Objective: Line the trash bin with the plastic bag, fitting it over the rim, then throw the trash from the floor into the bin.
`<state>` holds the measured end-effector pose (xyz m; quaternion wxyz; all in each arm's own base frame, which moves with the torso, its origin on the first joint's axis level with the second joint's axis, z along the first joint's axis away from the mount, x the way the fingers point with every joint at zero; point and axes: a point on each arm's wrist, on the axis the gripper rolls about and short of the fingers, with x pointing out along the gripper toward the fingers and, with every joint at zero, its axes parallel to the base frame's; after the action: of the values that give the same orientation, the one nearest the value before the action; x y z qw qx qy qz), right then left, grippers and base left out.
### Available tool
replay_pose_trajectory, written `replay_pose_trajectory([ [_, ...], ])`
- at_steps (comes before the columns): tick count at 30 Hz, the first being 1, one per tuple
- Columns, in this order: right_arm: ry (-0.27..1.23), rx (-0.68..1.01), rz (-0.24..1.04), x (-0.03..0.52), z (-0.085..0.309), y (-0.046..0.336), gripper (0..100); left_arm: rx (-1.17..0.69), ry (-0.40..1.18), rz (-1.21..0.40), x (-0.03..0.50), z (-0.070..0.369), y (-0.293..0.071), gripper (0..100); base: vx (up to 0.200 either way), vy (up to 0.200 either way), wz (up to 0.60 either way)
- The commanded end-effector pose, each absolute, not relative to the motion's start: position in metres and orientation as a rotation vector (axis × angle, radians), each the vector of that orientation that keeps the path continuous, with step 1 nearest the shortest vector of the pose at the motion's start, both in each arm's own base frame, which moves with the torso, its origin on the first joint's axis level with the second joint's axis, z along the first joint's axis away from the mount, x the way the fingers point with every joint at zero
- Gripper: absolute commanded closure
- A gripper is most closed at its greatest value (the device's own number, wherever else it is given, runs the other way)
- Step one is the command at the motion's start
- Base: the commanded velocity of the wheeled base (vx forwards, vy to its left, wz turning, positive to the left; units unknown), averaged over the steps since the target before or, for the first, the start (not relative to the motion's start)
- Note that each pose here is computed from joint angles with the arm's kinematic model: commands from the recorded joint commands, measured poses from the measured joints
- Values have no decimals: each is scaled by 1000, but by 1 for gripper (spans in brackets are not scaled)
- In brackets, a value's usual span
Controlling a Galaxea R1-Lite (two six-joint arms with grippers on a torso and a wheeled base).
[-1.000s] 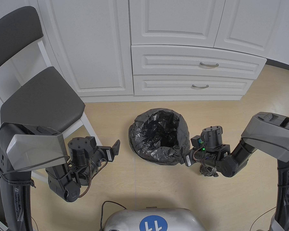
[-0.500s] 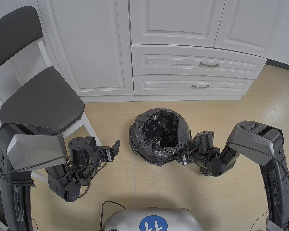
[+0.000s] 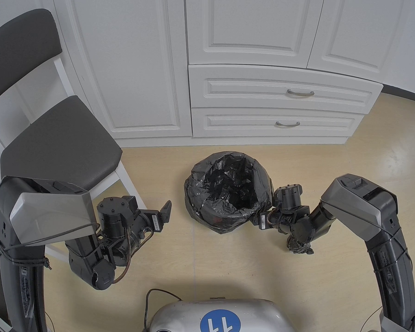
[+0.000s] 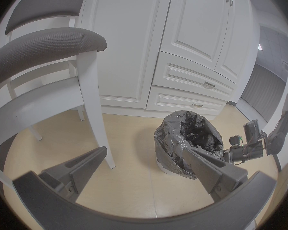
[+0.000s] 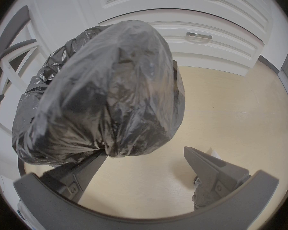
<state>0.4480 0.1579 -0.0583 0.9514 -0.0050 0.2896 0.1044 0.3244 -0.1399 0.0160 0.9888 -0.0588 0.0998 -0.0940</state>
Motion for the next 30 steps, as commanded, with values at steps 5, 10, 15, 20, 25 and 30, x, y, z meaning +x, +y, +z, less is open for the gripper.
replay_pose_trajectory([
  [5,565,-155,268,403,9,138,0,-122,197,-180,325,17,-137,0,0,0,0],
  [10,509,-197,268,381,50,123,0,-125,190,-170,326,19,-133,0,0,0,0],
  [15,494,-190,232,386,54,113,0,-126,187,-169,325,21,-132,0,0,0,0],
  [20,478,-177,210,402,43,116,0,-127,184,-165,324,24,-130,0,0,0,0],
  [25,478,-148,190,420,17,121,0,-127,182,-163,323,25,-130,0,0,0,0],
  [30,506,-123,177,431,-5,122,0,-127,179,-157,322,26,-130,0,0,0,0],
])
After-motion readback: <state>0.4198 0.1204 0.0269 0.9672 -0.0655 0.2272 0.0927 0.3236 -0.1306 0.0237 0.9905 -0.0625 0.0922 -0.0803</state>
